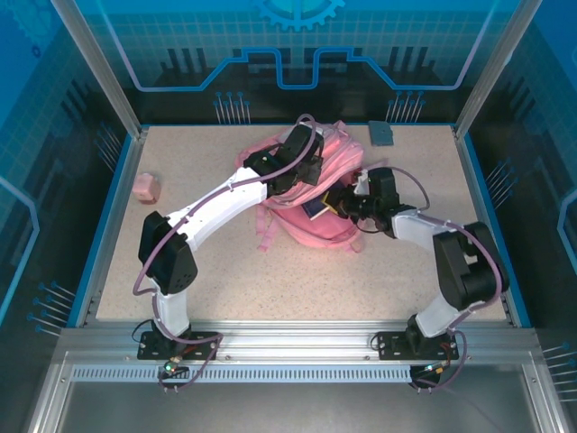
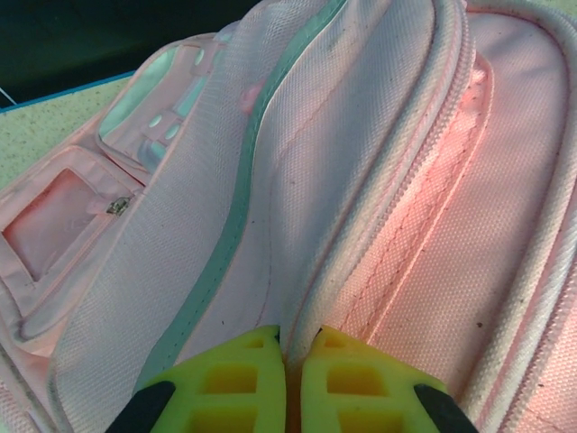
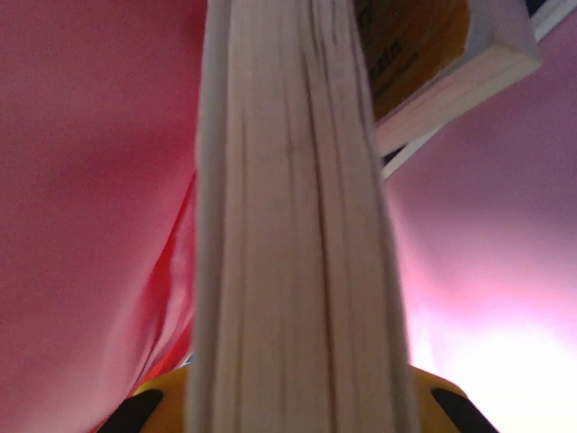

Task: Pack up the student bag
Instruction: Place the book in the student bag, then close the student bag at the top-center of the table.

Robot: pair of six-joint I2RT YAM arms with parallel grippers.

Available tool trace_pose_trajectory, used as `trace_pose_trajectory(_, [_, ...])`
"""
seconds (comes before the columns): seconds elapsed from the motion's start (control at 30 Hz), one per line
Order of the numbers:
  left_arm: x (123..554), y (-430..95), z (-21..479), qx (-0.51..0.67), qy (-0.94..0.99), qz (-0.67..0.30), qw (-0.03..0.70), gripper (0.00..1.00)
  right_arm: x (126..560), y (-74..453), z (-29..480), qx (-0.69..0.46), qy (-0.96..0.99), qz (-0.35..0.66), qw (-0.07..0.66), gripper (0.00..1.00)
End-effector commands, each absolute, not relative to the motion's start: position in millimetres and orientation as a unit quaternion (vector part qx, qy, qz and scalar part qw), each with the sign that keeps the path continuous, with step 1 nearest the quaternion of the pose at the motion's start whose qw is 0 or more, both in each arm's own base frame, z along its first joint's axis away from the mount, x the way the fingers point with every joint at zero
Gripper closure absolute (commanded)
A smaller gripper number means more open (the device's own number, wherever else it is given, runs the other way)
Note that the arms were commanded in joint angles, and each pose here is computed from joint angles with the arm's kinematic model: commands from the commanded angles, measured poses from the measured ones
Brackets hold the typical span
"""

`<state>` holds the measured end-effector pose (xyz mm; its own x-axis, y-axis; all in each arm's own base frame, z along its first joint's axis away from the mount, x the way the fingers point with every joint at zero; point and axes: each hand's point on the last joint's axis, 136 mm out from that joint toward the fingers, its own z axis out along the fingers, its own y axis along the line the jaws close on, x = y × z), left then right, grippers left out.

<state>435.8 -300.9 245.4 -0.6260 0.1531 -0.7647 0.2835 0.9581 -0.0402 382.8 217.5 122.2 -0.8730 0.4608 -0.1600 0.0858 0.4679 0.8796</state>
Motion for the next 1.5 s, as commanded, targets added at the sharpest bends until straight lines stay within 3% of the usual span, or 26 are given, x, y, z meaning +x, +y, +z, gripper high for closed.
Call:
trace_pose_trajectory(0.0, [438.4, -300.2, 331.6, 0.074, 0.855, -0.159, 0.489, 0.97, 420.6, 225.7, 139.4, 0.151, 0.817, 0.492, 0.259, 0.83])
trace_pose_trajectory(0.3, [442.5, -299.4, 321.1, 0.06, 0.863, -0.181, 0.468, 0.97, 469.0, 237.4, 106.6, 0.191, 0.805, 0.503, 0.252, 0.73])
trace_pose_trajectory(0.5, [447.2, -296.2, 310.6, 0.05, 0.87, -0.185, 0.455, 0.98, 471.9, 242.5, 114.6, 0.175, 0.803, 0.516, 0.243, 0.52])
trace_pose_trajectory(0.73, [452.2, -296.2, 299.9, 0.045, 0.874, -0.194, 0.443, 0.98, 434.9, 212.2, 110.7, 0.197, 0.816, 0.493, 0.23, 0.35])
trace_pose_trajectory(1.1, [449.5, -318.0, 270.0, 0.084, 0.884, -0.225, 0.402, 0.95, 347.4, 127.0, 107.1, 0.252, 0.877, 0.324, 0.248, 0.3])
trace_pose_trajectory(1.2, [442.8, -325.3, 254.4, 0.1, 0.888, -0.239, 0.379, 0.86, 324.3, 87.7, 112.3, 0.279, 0.891, 0.232, 0.272, 0.26])
trace_pose_trajectory(1.4, [422.1, -330.5, 234.2, 0.113, 0.89, -0.279, 0.341, 0.42, 294.9, 62.8, 144.8, 0.28, 0.893, 0.178, 0.304, 0.23])
trace_pose_trajectory(1.47, [416.5, -324.4, 229.1, 0.104, 0.891, -0.288, 0.335, 0.32, 292.8, 64.6, 156.5, 0.267, 0.892, 0.177, 0.319, 0.23])
